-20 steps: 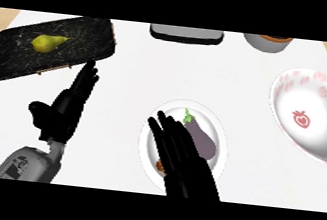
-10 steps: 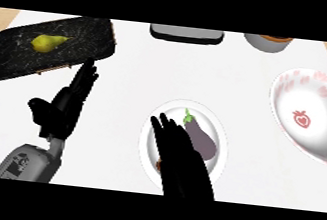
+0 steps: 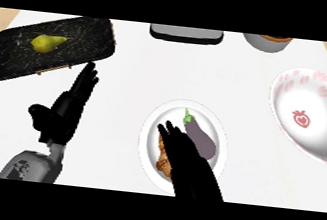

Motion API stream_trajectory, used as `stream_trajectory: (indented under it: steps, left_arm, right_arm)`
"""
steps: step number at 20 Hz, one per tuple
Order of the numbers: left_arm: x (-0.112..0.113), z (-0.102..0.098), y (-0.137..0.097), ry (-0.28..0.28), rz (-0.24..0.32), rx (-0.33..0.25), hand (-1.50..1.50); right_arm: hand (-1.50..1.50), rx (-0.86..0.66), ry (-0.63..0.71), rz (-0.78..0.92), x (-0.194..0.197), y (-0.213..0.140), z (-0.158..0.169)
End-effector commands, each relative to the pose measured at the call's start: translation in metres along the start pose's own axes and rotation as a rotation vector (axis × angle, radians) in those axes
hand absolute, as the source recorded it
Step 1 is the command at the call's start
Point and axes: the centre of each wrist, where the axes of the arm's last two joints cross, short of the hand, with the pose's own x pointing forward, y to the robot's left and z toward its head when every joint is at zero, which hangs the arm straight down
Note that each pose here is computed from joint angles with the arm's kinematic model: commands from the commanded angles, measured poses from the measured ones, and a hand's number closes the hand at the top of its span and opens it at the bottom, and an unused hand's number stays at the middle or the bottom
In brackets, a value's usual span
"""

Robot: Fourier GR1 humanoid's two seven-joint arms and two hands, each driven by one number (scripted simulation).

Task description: Pick the croissant from the plate and place it in the bowl

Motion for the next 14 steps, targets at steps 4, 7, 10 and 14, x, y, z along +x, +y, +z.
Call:
stream_trajectory:
  steps: [4,7,10,14]
  left_arm:
    - [-0.006,-0.003,0.002,-0.003,-0.017,0.016,0.00]
    - [0.010,-0.003,-0.018,0.003,0.011,0.020,0.00]
    - [-0.005,0.010,-0.014,-0.003,-0.006,0.014,0.00]
    - [-0.010,-0.014,-0.012,-0.016,0.003,0.011,0.00]
  right_arm:
    - [-1.50,0.005,-0.048,-0.090,-0.001,-0.006,-0.001]
    - [-1.50,0.016,-0.044,-0.119,-0.017,0.003,0.015]
    - [-1.50,0.025,-0.020,-0.146,-0.006,0.006,0.001]
    - [-1.50,0.040,-0.016,-0.177,-0.010,0.023,0.001]
